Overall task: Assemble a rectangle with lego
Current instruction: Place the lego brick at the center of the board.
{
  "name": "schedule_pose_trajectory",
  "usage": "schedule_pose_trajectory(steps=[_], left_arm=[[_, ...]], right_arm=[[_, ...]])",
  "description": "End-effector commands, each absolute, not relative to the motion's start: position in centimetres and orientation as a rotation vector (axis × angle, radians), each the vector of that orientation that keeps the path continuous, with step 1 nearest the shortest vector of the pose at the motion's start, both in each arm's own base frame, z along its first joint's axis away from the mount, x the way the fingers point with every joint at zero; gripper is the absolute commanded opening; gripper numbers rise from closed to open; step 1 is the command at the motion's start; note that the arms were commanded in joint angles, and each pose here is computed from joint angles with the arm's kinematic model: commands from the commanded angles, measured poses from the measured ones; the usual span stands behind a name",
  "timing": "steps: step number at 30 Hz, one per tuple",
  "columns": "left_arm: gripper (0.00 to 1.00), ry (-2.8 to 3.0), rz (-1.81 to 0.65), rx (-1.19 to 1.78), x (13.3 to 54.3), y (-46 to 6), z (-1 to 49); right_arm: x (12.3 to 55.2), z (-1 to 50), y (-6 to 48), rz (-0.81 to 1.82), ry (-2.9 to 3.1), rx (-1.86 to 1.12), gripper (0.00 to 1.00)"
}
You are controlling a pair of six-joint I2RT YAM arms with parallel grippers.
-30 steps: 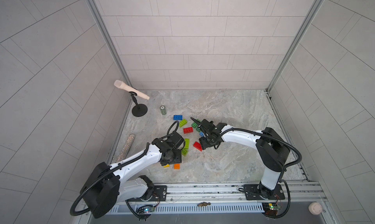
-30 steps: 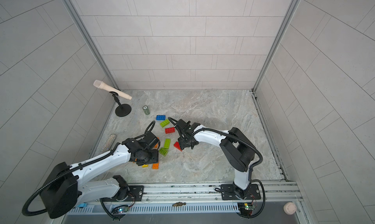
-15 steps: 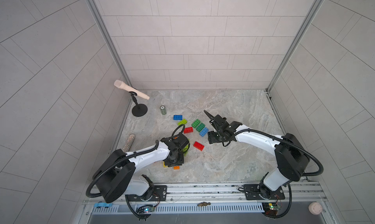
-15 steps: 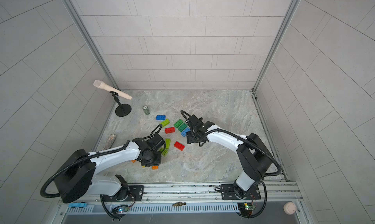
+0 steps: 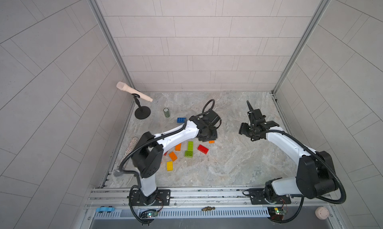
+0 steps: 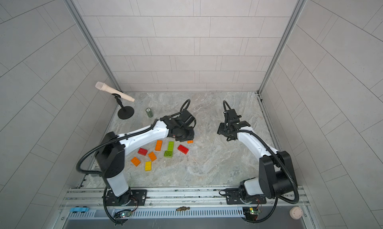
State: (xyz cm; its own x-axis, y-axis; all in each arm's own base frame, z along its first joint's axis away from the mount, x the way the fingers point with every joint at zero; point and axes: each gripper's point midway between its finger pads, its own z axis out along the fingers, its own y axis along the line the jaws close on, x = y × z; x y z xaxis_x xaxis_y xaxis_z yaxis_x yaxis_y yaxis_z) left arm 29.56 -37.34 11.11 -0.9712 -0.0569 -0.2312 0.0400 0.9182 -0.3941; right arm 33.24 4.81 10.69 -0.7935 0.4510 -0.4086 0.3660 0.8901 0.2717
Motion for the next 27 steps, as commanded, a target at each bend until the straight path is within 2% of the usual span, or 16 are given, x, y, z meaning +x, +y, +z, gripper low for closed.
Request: schedule_pose_trajectory(steps=[1,5,8,10,15,17,19,23,27], left_arm=[[0.12,2.896,-0.618,-0.057,29.4,-41.4,8.6],[0.13,2.88,-0.598,-0.148,31.4,-44.4,6.7],[0.18,2.89,-0.543,-0.205,32.0,-44.8,4.6],[0.24,2.912,-0.508,-0.243,31.9,-44.5,3.3],[0.52,2.937,-0.47,-0.266,31.6,-44.2,2.2],[0.66,2.92,-0.465,-0.249,31.9,-44.1,2.9],[0.75,2.888,-0.483,-0.223,32.4,-44.2,4.4],[0.76,2.764,-0.527,-0.142,33.2,-42.9,10.4],[0.76,2.661,-0.402,-0.104,31.9,-35.5,14.9]], right_arm=[[33.4,12.9,3.7,0.257,2.523,0.621,0.69],[32.8,12.6,3.0,0.224,2.537,0.616,0.69],[32.3,12.1,3.1,0.232,2.55,0.616,0.69],[31.9,11.7,3.1,0.231,2.556,0.619,0.69],[31.3,10.9,3.0,0.215,2.572,0.615,0.68],[31.2,10.7,3.3,0.214,2.582,0.602,0.68],[31.2,10.4,3.9,0.214,2.598,0.572,0.68],[30.9,10.5,5.5,0.179,2.635,0.484,0.68],[30.2,10.7,8.4,0.191,2.655,0.374,0.67]])
